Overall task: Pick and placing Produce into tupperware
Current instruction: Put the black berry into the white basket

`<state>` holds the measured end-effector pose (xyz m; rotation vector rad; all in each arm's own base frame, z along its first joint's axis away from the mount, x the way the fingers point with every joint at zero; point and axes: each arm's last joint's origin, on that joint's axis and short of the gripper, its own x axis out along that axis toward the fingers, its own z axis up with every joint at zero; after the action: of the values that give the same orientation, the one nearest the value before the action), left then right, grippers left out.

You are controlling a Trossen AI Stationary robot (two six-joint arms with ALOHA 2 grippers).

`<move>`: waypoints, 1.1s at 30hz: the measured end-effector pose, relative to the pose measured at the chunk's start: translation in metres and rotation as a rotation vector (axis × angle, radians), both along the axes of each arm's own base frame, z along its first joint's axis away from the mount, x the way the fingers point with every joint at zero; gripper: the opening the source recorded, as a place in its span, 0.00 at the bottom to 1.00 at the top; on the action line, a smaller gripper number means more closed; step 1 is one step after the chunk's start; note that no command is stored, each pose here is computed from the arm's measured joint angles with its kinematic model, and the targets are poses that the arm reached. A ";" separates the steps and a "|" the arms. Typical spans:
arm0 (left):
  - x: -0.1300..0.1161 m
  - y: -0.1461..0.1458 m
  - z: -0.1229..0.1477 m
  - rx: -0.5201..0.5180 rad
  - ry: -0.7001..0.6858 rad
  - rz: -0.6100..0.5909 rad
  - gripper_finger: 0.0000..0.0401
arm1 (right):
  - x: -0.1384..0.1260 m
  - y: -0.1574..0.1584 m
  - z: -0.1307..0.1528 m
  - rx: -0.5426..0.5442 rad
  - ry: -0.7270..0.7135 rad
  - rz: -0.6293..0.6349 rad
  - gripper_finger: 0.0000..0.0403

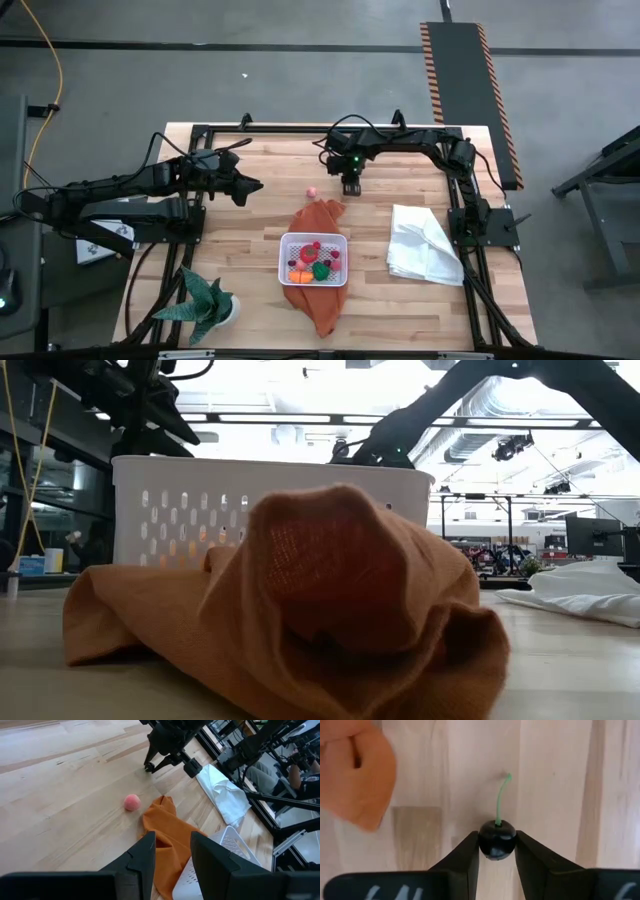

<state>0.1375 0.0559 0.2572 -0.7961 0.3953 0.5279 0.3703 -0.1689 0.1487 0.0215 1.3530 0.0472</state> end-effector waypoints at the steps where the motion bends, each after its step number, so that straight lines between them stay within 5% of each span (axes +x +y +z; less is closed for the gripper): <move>1: 0.000 0.000 0.000 0.000 0.000 0.000 0.28 | 0.000 0.000 0.002 0.004 0.010 0.000 0.22; 21: 0.000 0.000 0.000 0.013 0.005 -0.008 0.28 | 0.025 -0.012 0.115 -0.056 -0.131 -0.019 0.22; 33: 0.000 0.000 0.000 0.014 0.005 -0.009 0.28 | 0.021 -0.011 0.140 -0.034 -0.123 -0.085 0.22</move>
<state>0.1375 0.0558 0.2572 -0.7798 0.3993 0.5236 0.3917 -0.1794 0.2884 0.0470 1.2289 -0.0453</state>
